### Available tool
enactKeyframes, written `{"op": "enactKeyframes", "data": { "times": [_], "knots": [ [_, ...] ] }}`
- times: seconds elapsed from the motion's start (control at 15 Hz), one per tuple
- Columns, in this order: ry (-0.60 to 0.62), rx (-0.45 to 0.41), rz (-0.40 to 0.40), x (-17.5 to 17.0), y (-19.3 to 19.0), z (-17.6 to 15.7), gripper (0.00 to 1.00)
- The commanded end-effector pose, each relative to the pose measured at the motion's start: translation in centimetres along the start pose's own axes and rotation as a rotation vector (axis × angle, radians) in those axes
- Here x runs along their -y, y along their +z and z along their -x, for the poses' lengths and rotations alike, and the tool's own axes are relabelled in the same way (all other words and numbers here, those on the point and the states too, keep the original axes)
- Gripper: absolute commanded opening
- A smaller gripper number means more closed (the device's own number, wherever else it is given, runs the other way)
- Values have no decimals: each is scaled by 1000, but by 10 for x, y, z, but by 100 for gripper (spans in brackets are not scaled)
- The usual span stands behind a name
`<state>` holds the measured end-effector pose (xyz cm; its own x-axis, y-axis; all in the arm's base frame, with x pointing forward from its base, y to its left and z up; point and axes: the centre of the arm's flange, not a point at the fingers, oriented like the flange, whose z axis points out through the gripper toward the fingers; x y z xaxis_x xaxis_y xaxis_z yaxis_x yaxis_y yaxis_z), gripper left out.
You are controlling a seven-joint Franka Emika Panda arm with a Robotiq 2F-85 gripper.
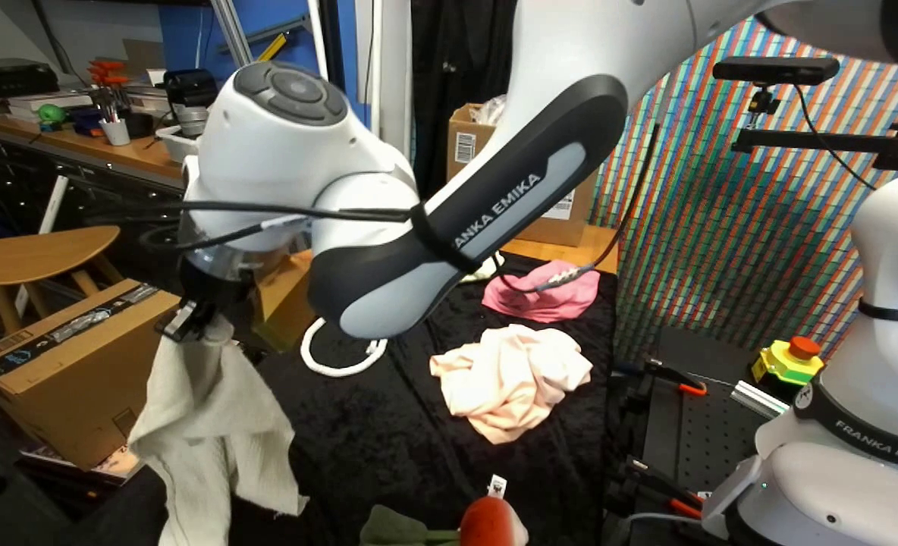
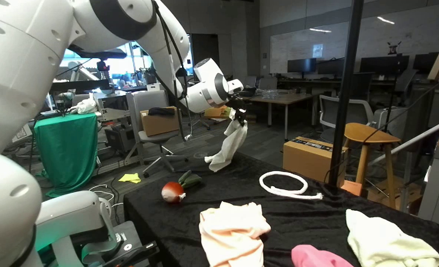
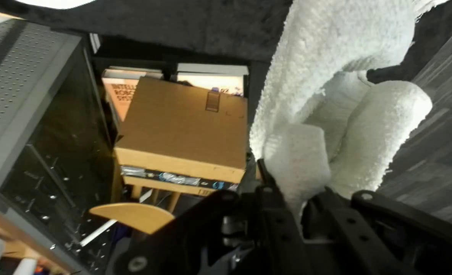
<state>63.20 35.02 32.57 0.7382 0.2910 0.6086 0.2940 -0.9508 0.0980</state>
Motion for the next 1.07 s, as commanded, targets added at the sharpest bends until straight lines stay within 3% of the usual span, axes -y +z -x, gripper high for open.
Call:
{"op": "enactKeyframes", "data": {
  "times": [0.0, 0.4, 0.67, 1.0],
  "knots": [
    [131, -102, 112, -60, -71, 21, 12],
    [297, -183, 277, -142, -117, 30, 12],
    [286, -192, 305, -143, -120, 40, 11],
    [246, -125, 296, -124, -105, 57, 12]
  ]
}}
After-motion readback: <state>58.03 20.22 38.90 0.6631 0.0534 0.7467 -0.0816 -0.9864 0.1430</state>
